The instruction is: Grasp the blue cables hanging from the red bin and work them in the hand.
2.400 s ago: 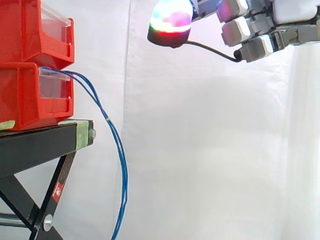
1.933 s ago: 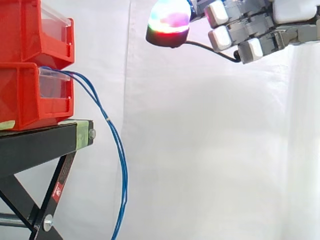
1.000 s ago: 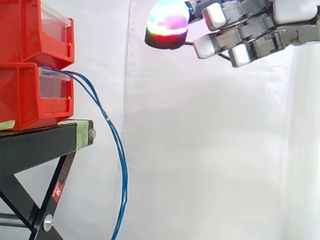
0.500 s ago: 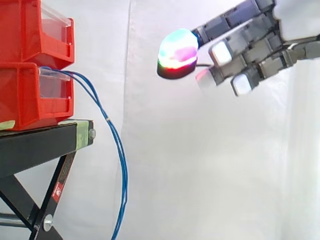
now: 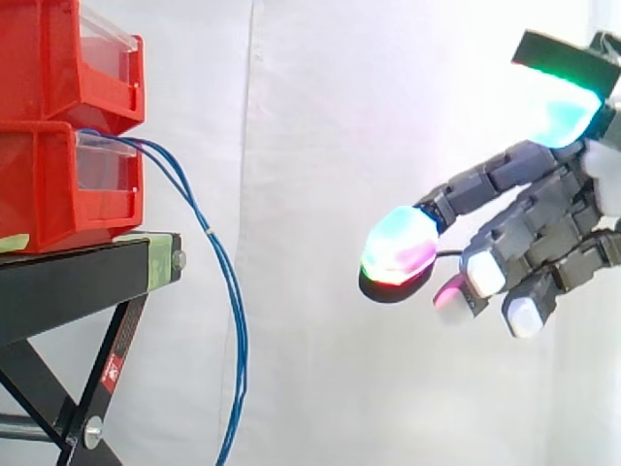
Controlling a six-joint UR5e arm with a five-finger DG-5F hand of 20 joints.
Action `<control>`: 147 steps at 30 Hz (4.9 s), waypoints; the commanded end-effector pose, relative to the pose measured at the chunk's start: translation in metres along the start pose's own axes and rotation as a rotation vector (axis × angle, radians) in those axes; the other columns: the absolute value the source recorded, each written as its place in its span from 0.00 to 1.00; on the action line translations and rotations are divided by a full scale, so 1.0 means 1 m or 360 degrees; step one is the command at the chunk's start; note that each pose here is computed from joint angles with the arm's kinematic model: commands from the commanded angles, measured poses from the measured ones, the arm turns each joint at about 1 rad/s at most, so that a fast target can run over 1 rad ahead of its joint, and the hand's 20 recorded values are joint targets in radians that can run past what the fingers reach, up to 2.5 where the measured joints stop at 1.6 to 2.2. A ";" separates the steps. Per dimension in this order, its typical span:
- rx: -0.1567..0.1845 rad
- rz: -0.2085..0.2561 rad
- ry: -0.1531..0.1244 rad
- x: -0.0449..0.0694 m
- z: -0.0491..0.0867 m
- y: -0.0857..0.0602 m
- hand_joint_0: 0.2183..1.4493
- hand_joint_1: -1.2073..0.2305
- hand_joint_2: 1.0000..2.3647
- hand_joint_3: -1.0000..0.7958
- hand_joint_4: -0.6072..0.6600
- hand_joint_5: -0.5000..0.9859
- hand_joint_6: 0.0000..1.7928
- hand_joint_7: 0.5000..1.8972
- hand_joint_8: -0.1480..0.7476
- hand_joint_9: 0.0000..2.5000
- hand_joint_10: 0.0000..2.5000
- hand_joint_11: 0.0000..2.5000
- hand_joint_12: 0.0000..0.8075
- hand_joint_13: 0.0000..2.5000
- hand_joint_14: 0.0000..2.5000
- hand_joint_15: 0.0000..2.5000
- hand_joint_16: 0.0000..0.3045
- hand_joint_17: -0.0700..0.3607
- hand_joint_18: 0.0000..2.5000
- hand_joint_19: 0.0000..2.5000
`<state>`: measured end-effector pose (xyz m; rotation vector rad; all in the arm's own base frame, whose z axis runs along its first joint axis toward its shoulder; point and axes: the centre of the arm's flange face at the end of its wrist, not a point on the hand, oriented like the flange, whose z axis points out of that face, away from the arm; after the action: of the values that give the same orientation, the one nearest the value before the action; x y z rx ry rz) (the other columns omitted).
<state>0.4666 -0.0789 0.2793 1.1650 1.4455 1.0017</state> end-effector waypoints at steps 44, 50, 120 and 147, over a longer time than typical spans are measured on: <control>-0.0359 0.0290 -0.0731 0.053 0.074 -0.053 0.46 0.45 0.00 0.00 0.67 0.27 0.01 0.23 0.54 0.25 0.01 0.22 0.47 0.10 0.00 0.12 0.18 0.46 0.06 0.18; -0.0320 0.0285 -0.0732 0.072 0.086 -0.064 0.46 0.45 0.00 0.00 0.67 0.27 0.01 0.24 0.55 0.26 0.01 0.23 0.47 0.10 0.00 0.12 0.18 0.46 0.07 0.19; -0.0342 0.0311 -0.0766 0.080 0.117 -0.053 0.44 0.44 0.00 0.00 0.67 0.26 0.01 0.25 0.47 0.00 0.00 0.02 0.45 0.05 0.00 0.12 0.18 0.45 0.05 0.19; -0.0339 0.0321 -0.0731 0.110 0.153 -0.094 0.44 0.44 0.00 0.00 0.68 0.27 0.01 0.25 0.48 0.02 0.00 0.06 0.46 0.06 0.00 0.13 0.18 0.45 0.05 0.21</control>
<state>0.5961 0.0110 0.1404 1.2996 0.8491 0.9211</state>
